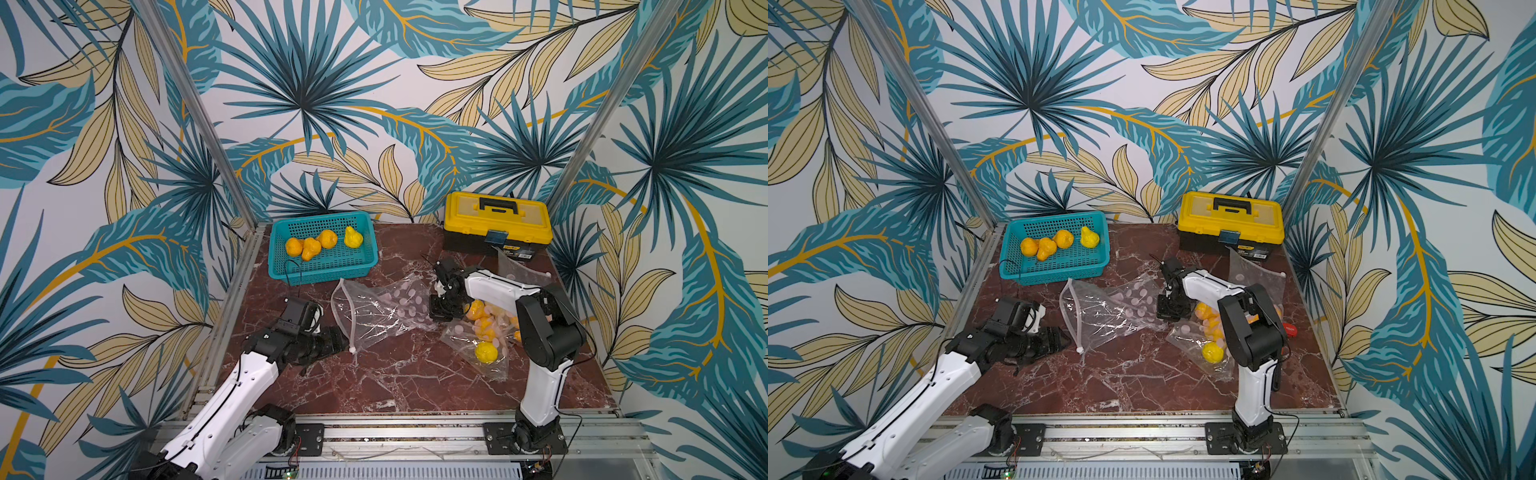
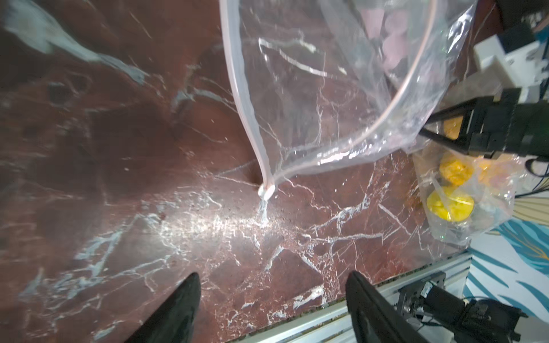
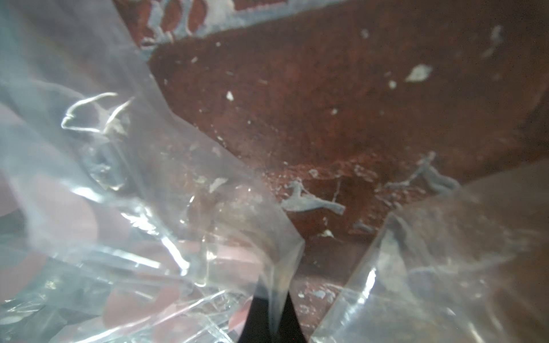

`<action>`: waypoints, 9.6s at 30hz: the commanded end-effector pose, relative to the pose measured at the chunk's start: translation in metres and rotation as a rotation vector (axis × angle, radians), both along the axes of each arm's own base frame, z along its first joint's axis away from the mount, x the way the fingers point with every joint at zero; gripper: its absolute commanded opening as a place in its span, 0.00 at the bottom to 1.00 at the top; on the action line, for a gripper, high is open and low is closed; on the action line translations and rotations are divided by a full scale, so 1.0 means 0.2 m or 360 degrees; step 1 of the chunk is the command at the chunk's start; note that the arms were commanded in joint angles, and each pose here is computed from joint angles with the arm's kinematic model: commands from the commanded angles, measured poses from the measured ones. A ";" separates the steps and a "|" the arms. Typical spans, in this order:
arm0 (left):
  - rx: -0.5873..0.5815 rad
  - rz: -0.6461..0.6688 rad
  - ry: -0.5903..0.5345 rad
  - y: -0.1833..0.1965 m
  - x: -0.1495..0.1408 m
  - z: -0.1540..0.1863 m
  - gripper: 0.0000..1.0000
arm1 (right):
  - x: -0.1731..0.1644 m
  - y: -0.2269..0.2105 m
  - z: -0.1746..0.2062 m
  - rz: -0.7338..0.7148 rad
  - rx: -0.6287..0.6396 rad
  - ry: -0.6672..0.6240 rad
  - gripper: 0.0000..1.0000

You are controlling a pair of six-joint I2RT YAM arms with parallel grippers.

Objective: Open the zip-top bag and take out the pear
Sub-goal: Pick up the zipper food storage bag at the center of the board, then place the zipper food storage bag at the center of the board, then pick up the zipper food storage bag at the center of the board.

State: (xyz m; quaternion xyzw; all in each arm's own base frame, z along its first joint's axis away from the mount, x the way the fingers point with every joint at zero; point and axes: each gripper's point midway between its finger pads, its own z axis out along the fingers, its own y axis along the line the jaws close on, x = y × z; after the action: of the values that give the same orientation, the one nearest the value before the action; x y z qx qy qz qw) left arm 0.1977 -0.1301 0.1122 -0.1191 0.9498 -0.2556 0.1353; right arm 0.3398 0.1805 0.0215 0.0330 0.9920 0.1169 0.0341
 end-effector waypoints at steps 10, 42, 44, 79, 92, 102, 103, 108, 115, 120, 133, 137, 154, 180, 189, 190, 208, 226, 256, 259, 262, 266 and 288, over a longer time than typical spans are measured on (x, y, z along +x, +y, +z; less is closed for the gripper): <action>-0.0166 -0.0091 -0.0017 -0.19 0.14 -0.27 0.75 | -0.02 -0.02 0.04 -0.0067 0.0011 -0.0013 0.08; -0.0110 -0.0211 0.0092 -0.24 0.20 -0.45 0.01 | 0.13 -0.03 0.24 -0.0020 -0.0037 -0.0189 0.49; -0.0123 -0.0223 0.0121 -0.24 0.17 -0.46 0.00 | 0.21 -0.01 0.27 -0.0022 -0.0015 -0.0229 0.51; -0.0148 -0.0338 0.0274 -0.36 0.01 -0.45 0.00 | 1.24 -0.03 0.71 -0.0018 -0.0164 -0.1047 0.01; -0.0328 -0.0530 0.0034 -1.07 0.57 -0.25 0.00 | 1.35 0.25 1.05 0.0206 0.0310 -0.1399 0.36; -0.0487 -0.0354 -0.0143 -1.45 0.89 -0.13 0.00 | 1.12 -0.01 1.16 0.0043 -0.0025 -0.1305 0.66; -0.0524 -0.0332 -0.0136 -1.48 0.89 -0.13 0.00 | 1.09 -0.08 1.15 -0.0023 -0.0106 -0.1274 0.66; -0.0553 -0.0253 -0.0143 -1.48 0.88 -0.15 0.00 | 0.83 -0.33 1.04 -0.0177 -0.0437 -0.1049 0.65; -0.0523 -0.0243 -0.0140 -1.42 0.84 -0.17 0.00 | 0.54 -0.54 0.72 -0.0262 -0.0641 -0.0809 0.56; -0.0500 -0.0227 -0.0157 -1.38 0.82 -0.16 0.00 | 0.60 -0.64 0.55 -0.0302 -0.0808 -0.0769 0.51; -0.0504 -0.0214 -0.0156 -1.39 0.86 -0.18 0.00 | 1.09 -0.06 0.55 0.0048 0.0021 -0.1017 0.51; -0.0495 -0.0193 -0.0195 -1.39 1.00 -0.21 0.00 | 1.04 -0.24 0.64 -0.0073 -0.0264 -0.0990 0.50; -0.0553 -0.0284 -0.0464 -1.44 1.39 0.00 0.60 | 0.24 -0.42 0.62 -0.0066 -0.0298 -0.0493 0.72; -0.0396 -0.0281 -0.0566 -0.99 0.88 0.31 0.84 | 0.59 -0.44 0.48 0.0016 -0.1014 -0.0748 0.25; -0.0220 -0.0377 -0.0739 -0.86 0.84 0.45 0.83 | 0.42 -0.12 0.77 0.0146 -0.0385 -0.0863 0.02; -0.0208 -0.0382 -0.0763 -0.83 0.84 0.47 0.81 | 0.39 -0.09 0.83 0.0158 -0.0305 -0.0892 0.02; 0.0106 -0.1273 -0.1574 -0.60 0.48 1.07 0.66 | -0.36 0.33 1.52 0.1451 0.0786 -0.1648 0.00; 0.0187 -0.2012 -0.1642 -0.57 0.18 0.75 0.62 | -0.70 0.35 1.70 0.2054 0.1042 -0.1859 0.00; 0.0653 -0.2066 -0.1454 -0.48 0.16 0.99 0.00 | -0.49 0.38 1.82 0.1597 0.0748 -0.2001 0.74; 0.0625 -0.2066 -0.1402 -0.51 0.16 0.96 0.00 | -0.50 0.47 1.71 0.1697 0.0737 -0.1863 0.74; 0.0612 -0.2048 -0.1378 -0.52 0.17 0.96 0.00 | -0.51 0.52 1.60 0.1753 0.0742 -0.1711 0.72; 0.0655 -0.2013 -0.1330 -0.51 0.21 0.93 0.00 | -0.54 0.54 1.53 0.1720 0.0775 -0.1614 0.71; 0.0544 -0.1947 -0.1289 -0.56 0.21 0.97 0.00 | -0.50 0.60 1.36 0.1539 0.0527 -0.1443 0.39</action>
State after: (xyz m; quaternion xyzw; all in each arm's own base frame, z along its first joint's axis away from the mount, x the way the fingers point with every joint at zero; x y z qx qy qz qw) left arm 0.2451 -0.2339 0.2847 0.5525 0.7677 -0.1334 0.2960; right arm 0.2324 0.3085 0.3094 -0.4638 0.7248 0.3200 0.3964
